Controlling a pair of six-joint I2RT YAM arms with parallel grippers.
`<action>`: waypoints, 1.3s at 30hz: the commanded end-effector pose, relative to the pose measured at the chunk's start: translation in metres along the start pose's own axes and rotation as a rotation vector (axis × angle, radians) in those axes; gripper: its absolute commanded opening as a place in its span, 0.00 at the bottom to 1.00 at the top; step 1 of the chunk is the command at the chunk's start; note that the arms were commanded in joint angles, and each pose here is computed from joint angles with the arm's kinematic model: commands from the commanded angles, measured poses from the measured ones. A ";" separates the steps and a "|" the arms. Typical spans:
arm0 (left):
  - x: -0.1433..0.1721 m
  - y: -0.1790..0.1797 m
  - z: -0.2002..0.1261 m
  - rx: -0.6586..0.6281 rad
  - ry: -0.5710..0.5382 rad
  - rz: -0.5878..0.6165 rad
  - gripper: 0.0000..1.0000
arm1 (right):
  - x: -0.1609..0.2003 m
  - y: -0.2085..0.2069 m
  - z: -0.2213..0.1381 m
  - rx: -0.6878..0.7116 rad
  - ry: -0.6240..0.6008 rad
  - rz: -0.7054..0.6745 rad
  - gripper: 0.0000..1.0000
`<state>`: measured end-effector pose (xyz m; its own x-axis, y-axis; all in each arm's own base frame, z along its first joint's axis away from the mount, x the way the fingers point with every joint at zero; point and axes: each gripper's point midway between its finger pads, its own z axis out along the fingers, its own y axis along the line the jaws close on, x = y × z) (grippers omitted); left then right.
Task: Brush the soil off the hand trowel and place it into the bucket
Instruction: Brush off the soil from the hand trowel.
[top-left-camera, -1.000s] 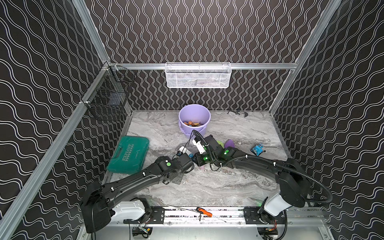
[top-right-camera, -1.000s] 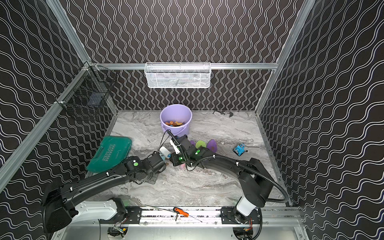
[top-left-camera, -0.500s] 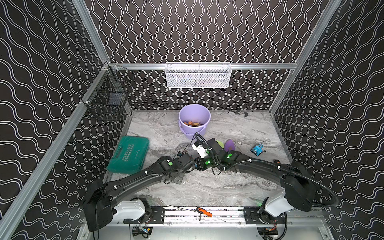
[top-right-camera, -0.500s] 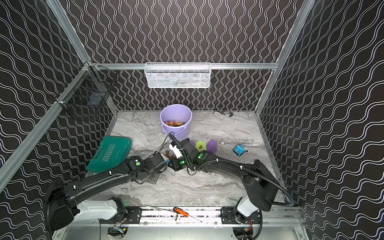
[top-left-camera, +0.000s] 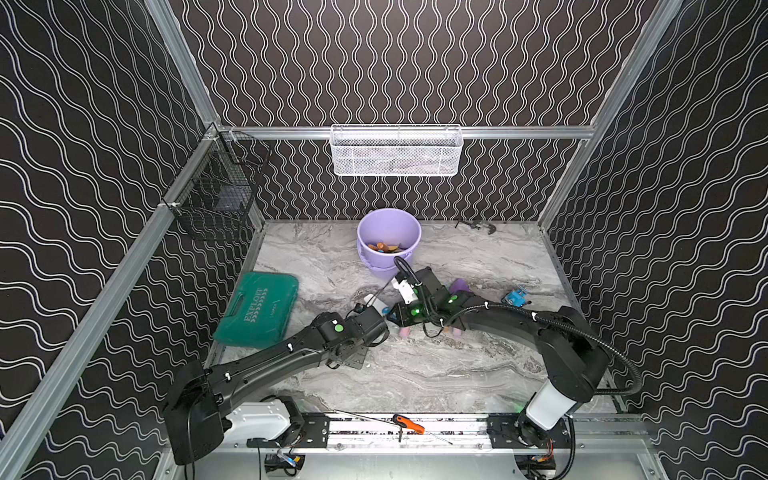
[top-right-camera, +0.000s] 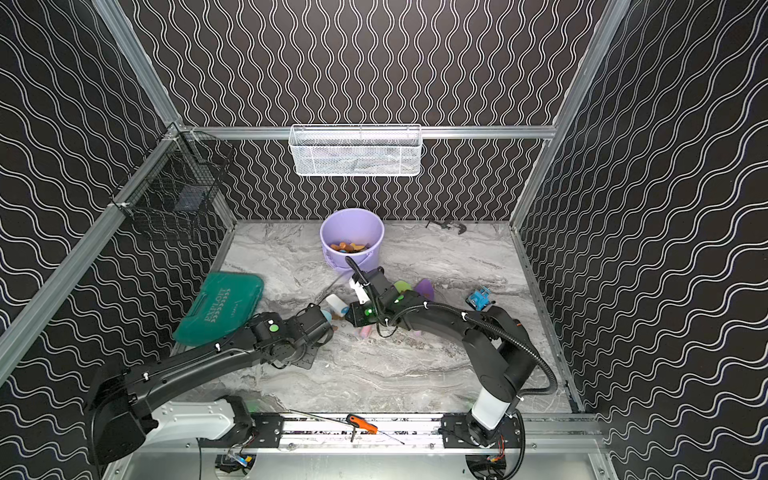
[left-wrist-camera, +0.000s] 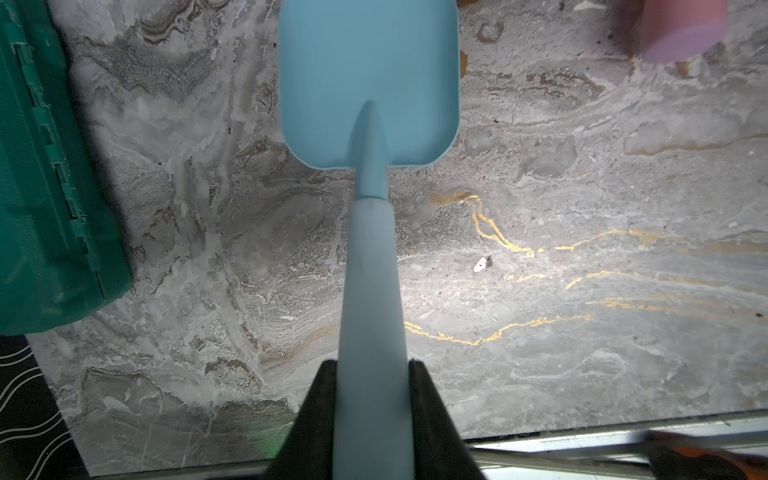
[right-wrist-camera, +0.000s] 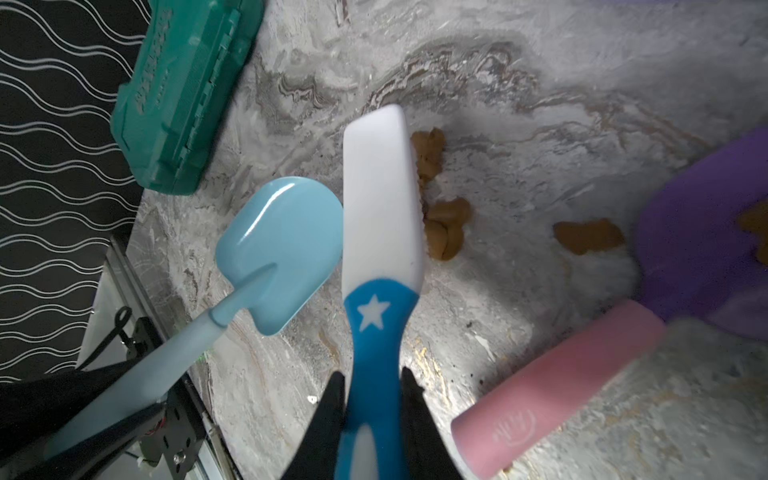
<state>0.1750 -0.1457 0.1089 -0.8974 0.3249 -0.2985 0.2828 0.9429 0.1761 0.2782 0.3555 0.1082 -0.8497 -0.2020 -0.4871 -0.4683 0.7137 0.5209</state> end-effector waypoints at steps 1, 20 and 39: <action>-0.002 -0.003 0.001 0.008 -0.001 0.010 0.00 | -0.021 0.025 -0.017 -0.137 -0.066 -0.013 0.00; -0.083 -0.031 -0.069 0.861 -0.248 -0.382 0.00 | -0.024 -0.007 -0.128 -0.126 -0.376 0.180 0.00; -0.103 -0.010 -0.071 1.452 -0.194 -0.733 0.00 | -0.020 0.040 -0.140 -0.492 -0.380 0.222 0.00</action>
<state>0.2400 -0.1910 0.1853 -0.9481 -0.3178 0.0121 -0.0732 0.1809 -0.9808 0.2423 0.2872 0.2128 -0.8536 0.2087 -0.4773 -0.3770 0.3849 0.8424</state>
